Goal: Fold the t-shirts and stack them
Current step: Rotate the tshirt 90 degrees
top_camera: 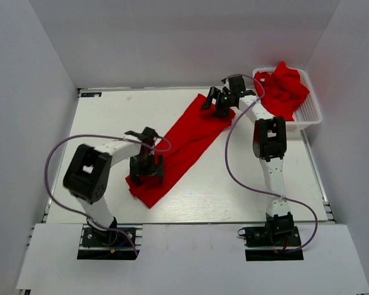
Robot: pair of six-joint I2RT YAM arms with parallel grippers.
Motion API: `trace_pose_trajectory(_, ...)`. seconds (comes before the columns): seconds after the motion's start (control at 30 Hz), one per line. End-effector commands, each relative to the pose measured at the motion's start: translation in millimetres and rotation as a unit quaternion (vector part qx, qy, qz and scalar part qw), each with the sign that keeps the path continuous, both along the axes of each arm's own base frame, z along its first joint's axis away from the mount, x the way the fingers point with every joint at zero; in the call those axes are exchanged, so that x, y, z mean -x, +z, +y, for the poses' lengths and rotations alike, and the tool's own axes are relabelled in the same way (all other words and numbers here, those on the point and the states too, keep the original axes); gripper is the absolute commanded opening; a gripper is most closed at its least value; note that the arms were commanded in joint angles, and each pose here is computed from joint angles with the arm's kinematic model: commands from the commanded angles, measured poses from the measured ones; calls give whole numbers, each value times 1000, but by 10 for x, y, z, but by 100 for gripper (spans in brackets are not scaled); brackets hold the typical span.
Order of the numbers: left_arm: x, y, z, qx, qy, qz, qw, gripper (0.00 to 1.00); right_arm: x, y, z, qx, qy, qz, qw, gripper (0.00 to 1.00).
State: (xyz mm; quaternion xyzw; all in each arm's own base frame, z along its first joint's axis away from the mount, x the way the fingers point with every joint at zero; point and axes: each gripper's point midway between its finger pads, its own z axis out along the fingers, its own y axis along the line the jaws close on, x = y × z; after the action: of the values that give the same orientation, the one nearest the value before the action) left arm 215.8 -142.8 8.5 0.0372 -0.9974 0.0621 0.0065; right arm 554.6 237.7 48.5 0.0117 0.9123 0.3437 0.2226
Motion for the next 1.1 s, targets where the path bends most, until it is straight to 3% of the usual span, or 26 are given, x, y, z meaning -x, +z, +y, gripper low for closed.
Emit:
trace_pose_trajectory(0.0, 942, -270, -89, -40, -62, 220, 973, 100, 33, -309, 471, -67, 12, 28, 997, 90)
trace_pose_trajectory(0.07, 850, -207, -350, -17, -84, 211, 974, 100, -156, -297, 603, -88, 5, -13, 996, 90)
trace_pose_trajectory(0.1, 901, -129, -585, 40, -85, 227, 969, 100, -171, -253, 697, -105, -6, -6, 994, 90)
trace_pose_trajectory(0.13, 839, -105, -804, 90, -98, 203, 970, 100, -284, -150, 786, -121, -5, -40, 992, 90)
trace_pose_trajectory(0.17, 893, -75, -944, 106, -120, 199, 967, 100, -321, -211, 811, -127, -8, -41, 991, 90)
trace_pose_trajectory(0.37, 1017, 24, -1308, 109, -189, 185, 958, 100, -448, -95, 853, -115, -15, -75, 990, 90)
trace_pose_trajectory(0.47, 889, 206, -1556, 139, -230, 130, 954, 100, -387, -54, 788, -82, -8, -88, 993, 90)
trace_pose_trajectory(0.53, 619, 370, -1666, 140, -239, 78, 958, 100, -414, 172, 760, -70, -1, -116, 991, 90)
trace_pose_trajectory(0.67, 79, 678, -1509, 62, -236, -11, 970, 100, -432, 612, 675, -46, -1, -157, 987, 90)
trace_pose_trajectory(0.73, -158, 988, -1503, 68, -240, -61, 967, 100, -444, 973, 587, -30, -4, -192, 981, 90)
trace_pose_trajectory(0.87, -555, 1252, -1066, 31, -181, -134, 974, 100, -314, 1422, 405, 25, 3, -238, 971, 90)
trace_pose_trajectory(0.97, -869, 1266, -602, -11, -97, -146, 984, 100, -122, 1389, 281, 58, -5, -217, 974, 90)
trace_pose_trajectory(1.07, -1213, 1292, -147, -11, -3, -168, 986, 100, 103, 1163, 213, 104, -7, -173, 979, 90)
